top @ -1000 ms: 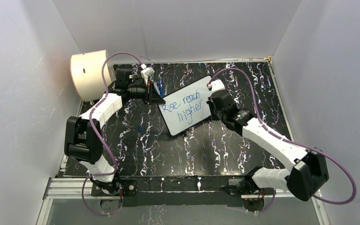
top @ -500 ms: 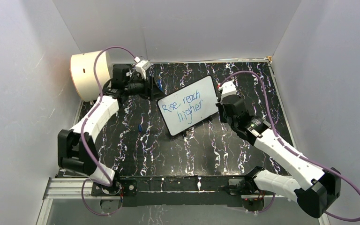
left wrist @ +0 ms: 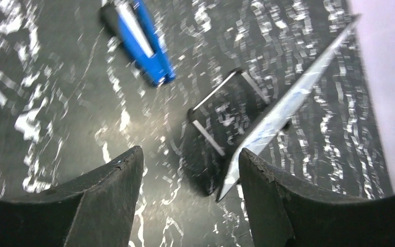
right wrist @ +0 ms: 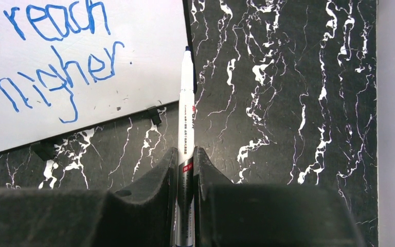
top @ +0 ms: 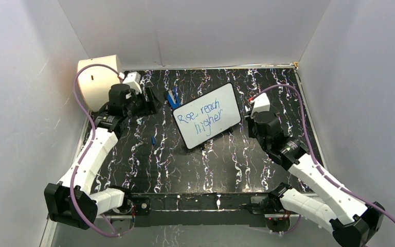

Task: Write a sentence on the whiteboard
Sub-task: Pick up the pen cap from the center of the board.

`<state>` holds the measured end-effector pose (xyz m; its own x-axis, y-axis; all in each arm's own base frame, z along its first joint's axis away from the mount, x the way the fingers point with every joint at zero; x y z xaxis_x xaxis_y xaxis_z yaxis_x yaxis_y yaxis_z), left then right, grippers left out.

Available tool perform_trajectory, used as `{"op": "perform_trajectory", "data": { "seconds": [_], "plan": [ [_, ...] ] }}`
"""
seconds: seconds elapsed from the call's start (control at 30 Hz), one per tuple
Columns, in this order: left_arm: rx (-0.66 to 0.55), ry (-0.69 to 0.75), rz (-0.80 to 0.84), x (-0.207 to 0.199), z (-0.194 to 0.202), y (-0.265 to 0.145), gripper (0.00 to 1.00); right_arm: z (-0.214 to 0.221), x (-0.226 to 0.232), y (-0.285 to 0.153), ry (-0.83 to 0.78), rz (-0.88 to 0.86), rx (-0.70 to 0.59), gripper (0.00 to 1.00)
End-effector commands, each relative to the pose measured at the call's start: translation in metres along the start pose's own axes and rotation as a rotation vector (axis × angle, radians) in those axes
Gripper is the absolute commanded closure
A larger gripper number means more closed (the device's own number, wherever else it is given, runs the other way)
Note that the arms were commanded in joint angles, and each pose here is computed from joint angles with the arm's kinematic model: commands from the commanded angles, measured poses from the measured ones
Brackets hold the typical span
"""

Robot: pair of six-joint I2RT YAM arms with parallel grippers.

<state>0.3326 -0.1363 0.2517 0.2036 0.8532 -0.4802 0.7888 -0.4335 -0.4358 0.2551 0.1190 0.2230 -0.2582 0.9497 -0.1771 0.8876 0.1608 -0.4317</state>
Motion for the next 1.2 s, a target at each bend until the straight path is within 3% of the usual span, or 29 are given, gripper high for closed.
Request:
{"op": "perform_trajectory", "data": {
  "seconds": [0.0,0.13,0.5,0.8,1.17],
  "plan": [
    [0.074,-0.079,-0.253,0.049,0.041,-0.01,0.35,-0.01,-0.01,-0.004,0.025,0.038,-0.069,1.0],
    [0.162,-0.093,-0.33,0.069,0.069,-0.007,0.35,-0.007,-0.008,-0.004,0.028,0.03,-0.064,1.0],
    [0.398,-0.093,-0.568,0.126,0.131,0.016,0.49,-0.006,-0.005,-0.001,0.026,0.02,-0.062,1.0],
    [0.506,-0.105,-0.587,0.135,0.15,0.037,0.62,-0.003,-0.004,0.002,0.018,0.021,-0.052,1.0],
    [0.615,-0.099,-0.598,0.138,0.171,0.042,0.67,-0.002,-0.004,0.003,0.013,0.027,-0.048,1.0]
  ]
}}
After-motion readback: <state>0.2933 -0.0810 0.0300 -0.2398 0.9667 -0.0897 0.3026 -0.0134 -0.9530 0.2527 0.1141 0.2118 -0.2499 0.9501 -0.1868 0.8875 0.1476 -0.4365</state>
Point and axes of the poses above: each gripper's point midway between its finger pads, its own y axis out along the fingers, its own x axis along the line the jaws close on, z = x × y, the point moved 1 cm from there along -y, back along the fingers, and after that the axes turned 4 degrees about -y, right-handed, at the moved point
